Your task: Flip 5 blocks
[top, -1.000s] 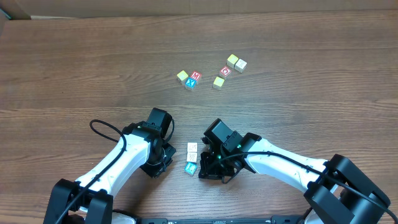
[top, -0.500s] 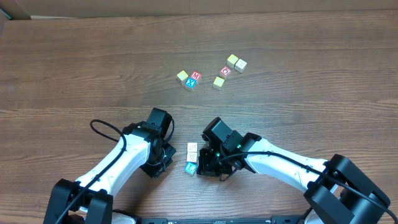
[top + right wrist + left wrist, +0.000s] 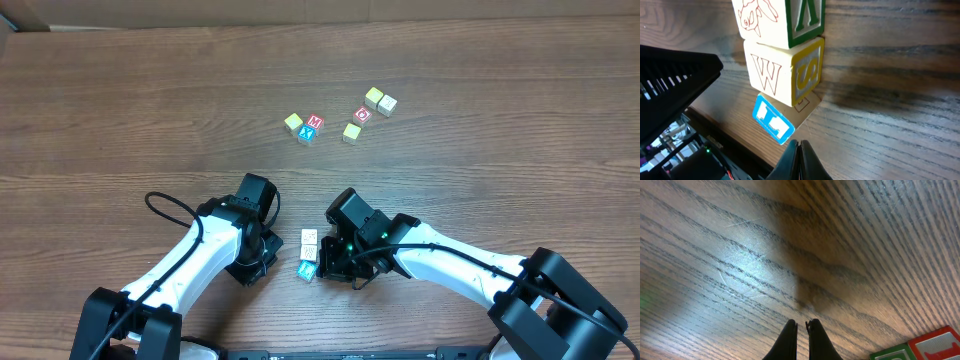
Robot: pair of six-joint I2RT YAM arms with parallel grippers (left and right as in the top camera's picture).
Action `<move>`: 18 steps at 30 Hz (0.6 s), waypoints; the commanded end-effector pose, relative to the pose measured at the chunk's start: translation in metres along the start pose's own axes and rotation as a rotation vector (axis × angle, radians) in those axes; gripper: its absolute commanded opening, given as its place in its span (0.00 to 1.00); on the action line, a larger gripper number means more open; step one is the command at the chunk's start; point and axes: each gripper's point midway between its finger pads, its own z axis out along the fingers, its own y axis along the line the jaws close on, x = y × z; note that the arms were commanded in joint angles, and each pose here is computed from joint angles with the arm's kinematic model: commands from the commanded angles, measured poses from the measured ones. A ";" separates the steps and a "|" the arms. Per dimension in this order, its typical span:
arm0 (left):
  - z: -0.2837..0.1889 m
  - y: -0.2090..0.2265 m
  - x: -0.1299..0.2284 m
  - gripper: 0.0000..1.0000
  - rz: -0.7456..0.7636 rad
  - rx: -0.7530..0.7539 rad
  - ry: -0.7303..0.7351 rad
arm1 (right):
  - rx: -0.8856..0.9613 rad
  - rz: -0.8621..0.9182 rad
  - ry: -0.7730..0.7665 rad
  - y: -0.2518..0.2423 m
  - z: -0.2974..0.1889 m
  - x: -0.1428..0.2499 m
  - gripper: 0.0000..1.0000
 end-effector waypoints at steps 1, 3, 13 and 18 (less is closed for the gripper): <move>-0.003 0.001 -0.004 0.05 0.009 0.008 -0.018 | 0.026 0.022 -0.001 -0.009 0.006 0.001 0.04; -0.003 0.001 -0.004 0.04 0.013 0.008 -0.017 | 0.033 0.023 -0.006 -0.011 0.006 0.000 0.04; -0.003 0.001 -0.004 0.04 0.012 0.008 -0.017 | 0.040 0.027 -0.014 -0.012 0.007 -0.002 0.04; -0.003 0.001 -0.004 0.04 0.013 0.008 -0.018 | 0.034 0.028 -0.018 -0.011 0.007 -0.003 0.04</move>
